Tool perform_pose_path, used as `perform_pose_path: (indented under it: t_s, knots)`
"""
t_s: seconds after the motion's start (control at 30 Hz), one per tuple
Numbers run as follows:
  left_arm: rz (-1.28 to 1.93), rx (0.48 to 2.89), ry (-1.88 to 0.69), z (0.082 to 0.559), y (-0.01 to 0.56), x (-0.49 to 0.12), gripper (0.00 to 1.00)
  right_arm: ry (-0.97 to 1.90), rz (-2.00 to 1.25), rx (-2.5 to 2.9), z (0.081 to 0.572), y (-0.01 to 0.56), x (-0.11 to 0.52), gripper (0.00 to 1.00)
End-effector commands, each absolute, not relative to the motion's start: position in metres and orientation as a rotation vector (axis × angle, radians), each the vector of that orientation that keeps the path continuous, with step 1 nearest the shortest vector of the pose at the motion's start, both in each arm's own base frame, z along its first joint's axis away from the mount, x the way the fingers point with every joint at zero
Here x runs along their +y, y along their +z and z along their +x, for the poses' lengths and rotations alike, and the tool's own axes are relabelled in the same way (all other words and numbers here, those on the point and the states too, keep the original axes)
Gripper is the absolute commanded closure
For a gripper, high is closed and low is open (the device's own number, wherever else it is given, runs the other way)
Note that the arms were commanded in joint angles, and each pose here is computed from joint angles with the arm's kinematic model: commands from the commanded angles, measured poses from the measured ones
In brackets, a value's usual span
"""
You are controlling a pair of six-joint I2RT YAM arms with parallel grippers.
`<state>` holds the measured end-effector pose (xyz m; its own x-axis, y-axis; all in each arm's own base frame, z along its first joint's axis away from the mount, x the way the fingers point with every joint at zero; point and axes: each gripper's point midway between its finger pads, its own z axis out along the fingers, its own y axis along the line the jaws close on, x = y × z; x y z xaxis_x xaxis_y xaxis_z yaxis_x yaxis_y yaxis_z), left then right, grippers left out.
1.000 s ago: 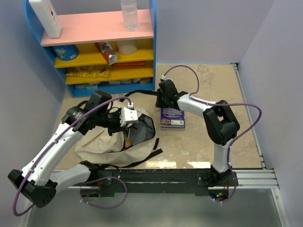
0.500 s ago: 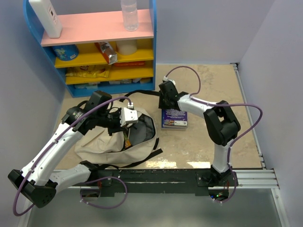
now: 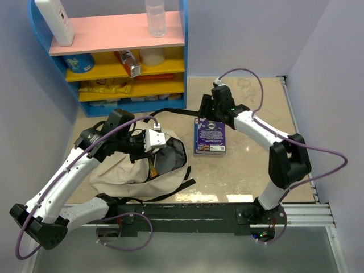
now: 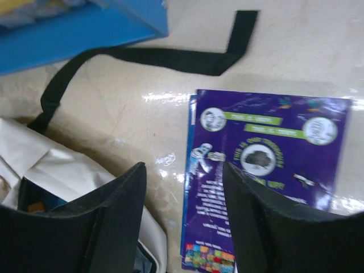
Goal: Pack the student bag
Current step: Adjust the book at the center of the board.
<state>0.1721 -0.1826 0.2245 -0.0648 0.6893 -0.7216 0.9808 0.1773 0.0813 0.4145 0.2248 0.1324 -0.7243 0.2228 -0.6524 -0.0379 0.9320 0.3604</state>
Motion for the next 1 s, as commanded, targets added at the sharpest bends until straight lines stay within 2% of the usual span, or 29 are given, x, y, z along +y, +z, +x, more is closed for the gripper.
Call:
perform_pose_path:
  t_s: [0.0,0.17,0.37,0.57,0.8,0.97]
  knots:
    - [1.565,1.693,-0.631,0.175,0.246,-0.2,1.0,0.428,0.283,2.28,0.413,0.154,0.167,0.41]
    - [1.563,1.693,-0.639,0.175,0.245,-0.201,1.0,0.358,0.424,2.345,0.395,0.113,0.114,0.36]
    - [1.561,1.692,-0.641,0.176,0.247,-0.201,1.0,0.488,0.524,2.468,0.371,0.054,0.103,0.34]
    - [1.564,1.697,-0.64,0.174,0.246,-0.2,1.0,0.606,0.54,2.437,0.367,0.048,0.112,0.35]
    - [1.565,1.694,-0.643,0.173,0.245,-0.2,1.0,0.739,0.569,2.317,0.369,0.074,0.118,0.35]
    - [1.561,1.692,-0.645,0.174,0.246,-0.201,1.0,0.827,0.62,2.339,0.364,0.054,0.128,0.36]
